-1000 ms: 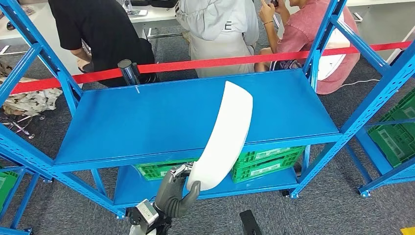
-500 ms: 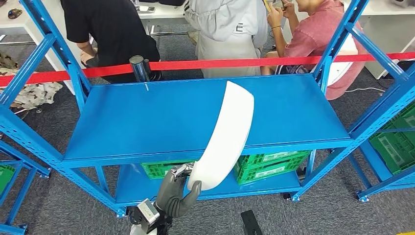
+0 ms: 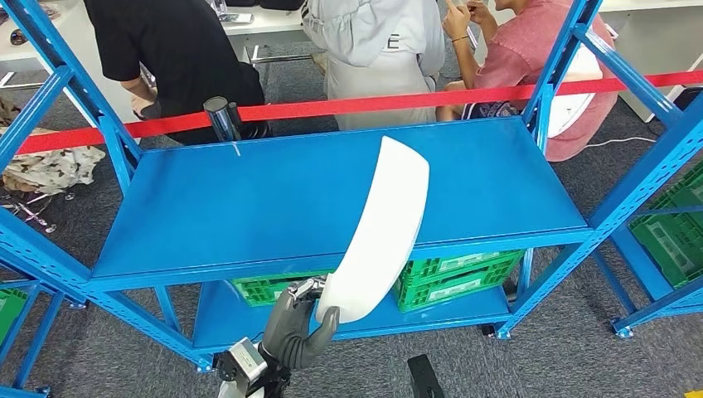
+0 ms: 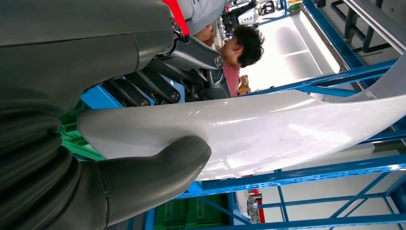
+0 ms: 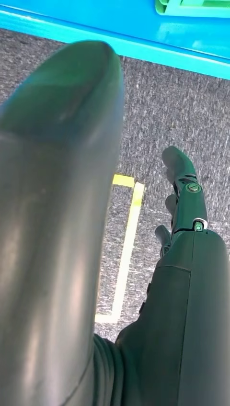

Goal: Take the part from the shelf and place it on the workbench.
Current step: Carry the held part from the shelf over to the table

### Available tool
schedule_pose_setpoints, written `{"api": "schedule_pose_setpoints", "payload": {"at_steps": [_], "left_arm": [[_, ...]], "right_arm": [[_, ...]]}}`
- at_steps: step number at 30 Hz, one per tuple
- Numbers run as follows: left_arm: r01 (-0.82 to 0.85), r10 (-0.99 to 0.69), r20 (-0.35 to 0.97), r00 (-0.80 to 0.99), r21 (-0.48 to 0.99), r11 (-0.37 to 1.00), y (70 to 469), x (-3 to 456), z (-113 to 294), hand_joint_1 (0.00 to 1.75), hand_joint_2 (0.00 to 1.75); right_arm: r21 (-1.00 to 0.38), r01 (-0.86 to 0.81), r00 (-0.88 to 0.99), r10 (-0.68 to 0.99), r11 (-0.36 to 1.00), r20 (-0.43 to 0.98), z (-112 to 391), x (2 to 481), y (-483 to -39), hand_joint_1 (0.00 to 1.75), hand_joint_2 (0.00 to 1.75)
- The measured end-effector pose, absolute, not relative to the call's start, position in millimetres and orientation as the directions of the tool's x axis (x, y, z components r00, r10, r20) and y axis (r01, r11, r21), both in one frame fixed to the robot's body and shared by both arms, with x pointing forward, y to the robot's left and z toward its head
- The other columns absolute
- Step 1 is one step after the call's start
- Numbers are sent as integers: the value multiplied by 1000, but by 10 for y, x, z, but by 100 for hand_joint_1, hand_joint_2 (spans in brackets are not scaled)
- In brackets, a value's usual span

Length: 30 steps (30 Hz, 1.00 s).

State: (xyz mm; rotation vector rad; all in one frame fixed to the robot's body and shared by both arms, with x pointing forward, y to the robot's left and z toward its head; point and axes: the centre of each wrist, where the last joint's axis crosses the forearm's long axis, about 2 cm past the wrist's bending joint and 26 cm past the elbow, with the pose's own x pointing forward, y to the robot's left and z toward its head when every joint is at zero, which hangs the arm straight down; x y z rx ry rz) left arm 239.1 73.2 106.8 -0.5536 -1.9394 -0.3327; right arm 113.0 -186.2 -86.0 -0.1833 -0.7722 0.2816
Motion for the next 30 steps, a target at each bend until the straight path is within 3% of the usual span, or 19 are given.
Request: {"api": "schedule_pose_setpoints", "payload": {"at_steps": [30], "left_arm": [[529,245,902,-355,-23,848,703,2437,1122,175,175]], "right_arm": [[-235,-165,696,282,958,661,-861,1134,-1862,0,0]]}}
